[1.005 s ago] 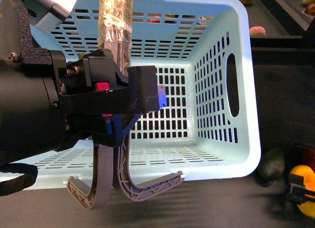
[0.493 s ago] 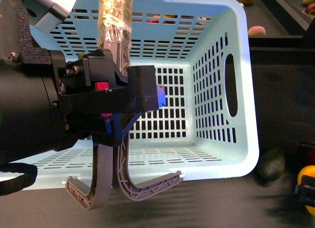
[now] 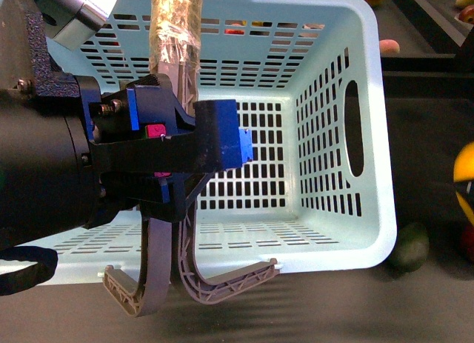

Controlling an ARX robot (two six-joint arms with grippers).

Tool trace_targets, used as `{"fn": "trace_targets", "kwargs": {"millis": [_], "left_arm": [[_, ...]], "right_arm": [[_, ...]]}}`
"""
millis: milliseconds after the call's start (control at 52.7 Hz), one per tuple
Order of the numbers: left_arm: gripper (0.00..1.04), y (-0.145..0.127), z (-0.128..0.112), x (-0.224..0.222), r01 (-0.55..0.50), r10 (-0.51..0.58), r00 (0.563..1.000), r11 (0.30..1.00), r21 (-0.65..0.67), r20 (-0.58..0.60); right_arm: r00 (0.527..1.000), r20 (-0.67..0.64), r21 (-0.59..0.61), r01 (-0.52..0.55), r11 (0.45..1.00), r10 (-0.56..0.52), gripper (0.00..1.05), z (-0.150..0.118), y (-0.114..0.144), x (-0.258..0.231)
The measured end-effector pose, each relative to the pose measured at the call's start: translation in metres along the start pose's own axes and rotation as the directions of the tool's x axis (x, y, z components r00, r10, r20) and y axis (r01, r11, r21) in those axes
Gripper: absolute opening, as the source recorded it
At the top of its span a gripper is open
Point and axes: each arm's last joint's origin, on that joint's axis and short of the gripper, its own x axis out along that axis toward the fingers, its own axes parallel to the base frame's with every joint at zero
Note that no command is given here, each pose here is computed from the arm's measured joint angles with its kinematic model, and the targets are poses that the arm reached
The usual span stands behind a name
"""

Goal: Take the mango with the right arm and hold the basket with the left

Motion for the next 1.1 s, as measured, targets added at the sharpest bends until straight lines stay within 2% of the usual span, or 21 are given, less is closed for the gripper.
{"fn": "trace_targets", "kwargs": {"millis": [114,228,417,683,929,1100], "left_arm": [[0.09,0.0,0.0,0.0,0.0,0.0,1.0,1.0,0.0,0.0],[0.09,0.0,0.0,0.0,-0.001,0.001,1.0,1.0,0.0,0.0],[0.09,0.0,0.0,0.0,-0.001,0.001,1.0,1.0,0.0,0.001],[0.09,0.0,0.0,0.0,0.0,0.0,1.0,1.0,0.0,0.0],[0.09,0.0,0.0,0.0,-0.001,0.001,1.0,1.0,0.0,0.0],[0.09,0.0,0.0,0.0,-0.001,0.001,1.0,1.0,0.0,0.001]], "right_arm": [[0.994,0.069,-0.036,-0.077,0.996,0.08,0.59,0.028,0.023,-0.019],[0.97,0.151,-0.098,-0.175,0.98,0.189,0.59,0.059,0.058,-0.046],[0.926,0.187,-0.175,-0.297,0.939,0.328,0.59,0.08,0.104,-0.067],[0.898,0.128,-0.245,-0.382,0.891,0.42,0.59,0.081,0.161,-0.056],[0.912,0.061,-0.245,-0.381,0.891,0.407,0.59,0.07,0.185,-0.03],[0.922,0.053,-0.234,-0.361,0.903,0.382,0.8,0.064,0.19,-0.024]]}}
